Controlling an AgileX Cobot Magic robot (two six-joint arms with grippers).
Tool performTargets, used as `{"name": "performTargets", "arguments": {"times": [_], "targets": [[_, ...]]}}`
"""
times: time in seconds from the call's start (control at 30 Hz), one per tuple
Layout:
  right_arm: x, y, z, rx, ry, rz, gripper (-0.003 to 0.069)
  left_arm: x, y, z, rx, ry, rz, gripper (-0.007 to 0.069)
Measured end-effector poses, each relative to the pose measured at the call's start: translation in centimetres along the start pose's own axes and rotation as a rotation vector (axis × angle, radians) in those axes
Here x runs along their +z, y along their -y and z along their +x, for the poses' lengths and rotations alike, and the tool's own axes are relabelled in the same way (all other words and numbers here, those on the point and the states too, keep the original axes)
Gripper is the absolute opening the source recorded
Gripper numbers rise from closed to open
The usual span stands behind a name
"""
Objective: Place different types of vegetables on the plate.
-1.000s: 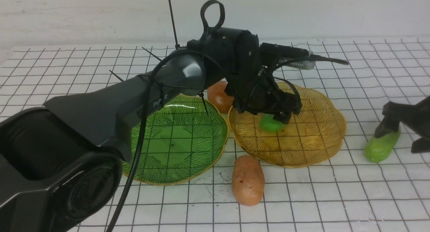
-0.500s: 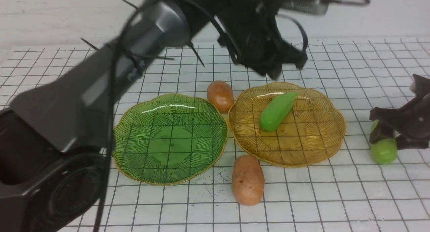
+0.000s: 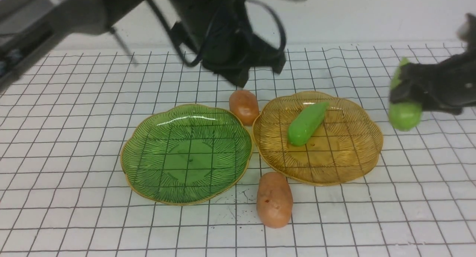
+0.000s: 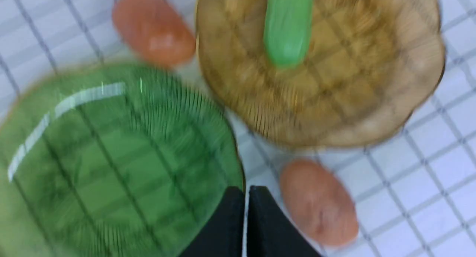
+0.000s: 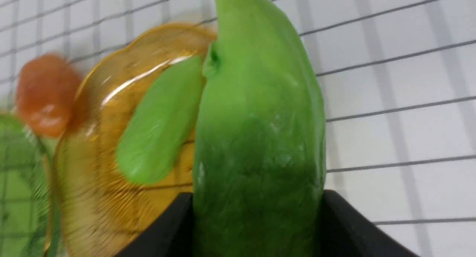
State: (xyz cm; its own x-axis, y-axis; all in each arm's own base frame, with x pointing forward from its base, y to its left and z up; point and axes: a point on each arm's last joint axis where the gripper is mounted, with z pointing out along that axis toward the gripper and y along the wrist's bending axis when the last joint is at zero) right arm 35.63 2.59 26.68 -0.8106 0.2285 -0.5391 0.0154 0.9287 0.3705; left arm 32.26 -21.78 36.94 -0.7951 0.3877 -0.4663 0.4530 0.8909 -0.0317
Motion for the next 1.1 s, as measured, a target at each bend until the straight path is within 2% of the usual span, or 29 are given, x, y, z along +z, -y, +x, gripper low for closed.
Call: {"name": "performTargets", "arguments": {"times": [0.07,0.23,0.33,0.4,0.43,0.5,0.6,0.73,0.8,0.83,0.9,1.0,1.1], "targets": [[1.8,-1.3,0.6,-0.024,-0.027,-0.020,0.0374,0.8,0.0,1.5,-0.032,-0.069,0.009,-0.0008],[6.2,-1.7,2.4,0.007,-0.134,-0.027,0.0382,4.0,1.0,4.8,-0.094,-0.247,0.106,-0.0008],[7.6,-1.2,3.1,0.045,-0.176,-0.021,0.0438,5.3,2.0,5.5,-0.086,-0.301,0.143,-0.0008],[8.1,-1.1,3.3,0.057,-0.191,-0.019,0.0503,6.1,3.0,5.8,-0.050,-0.320,0.158,-0.0004],[8.2,-1.1,3.3,0.057,-0.192,-0.019,0.0508,6.2,3.1,5.8,-0.045,-0.321,0.159,-0.0003],[8.2,-1.1,3.4,0.064,-0.197,-0.022,0.0564,6.9,4.2,6.1,-0.002,-0.338,0.167,0.0025],[7.8,-1.3,3.5,0.042,-0.219,-0.034,0.0591,8.0,5.3,6.4,0.052,-0.360,0.168,0.0103],[5.8,-2.1,3.3,-0.053,-0.233,-0.067,0.0575,9.4,5.8,6.7,0.074,-0.392,0.150,0.0276],[3.5,-2.8,2.8,-0.113,-0.202,-0.078,0.0541,10.1,5.8,6.8,0.076,-0.403,0.143,0.0390],[3.3,-2.9,2.7,-0.119,-0.199,-0.078,0.0538,10.2,5.8,6.8,0.076,-0.404,0.142,0.0413],[-0.1,-3.8,2.1,-0.180,-0.132,-0.081,0.0482,11.3,6.0,6.7,0.067,-0.390,0.142,0.0543],[-4.5,-4.9,1.5,-0.241,-0.025,-0.087,0.0427,12.5,6.2,6.6,0.041,-0.381,0.152,0.0648],[-8.6,-5.9,1.4,-0.288,0.076,-0.095,0.0386,14.0,6.5,6.8,0.010,-0.393,0.161,0.0680]]}}
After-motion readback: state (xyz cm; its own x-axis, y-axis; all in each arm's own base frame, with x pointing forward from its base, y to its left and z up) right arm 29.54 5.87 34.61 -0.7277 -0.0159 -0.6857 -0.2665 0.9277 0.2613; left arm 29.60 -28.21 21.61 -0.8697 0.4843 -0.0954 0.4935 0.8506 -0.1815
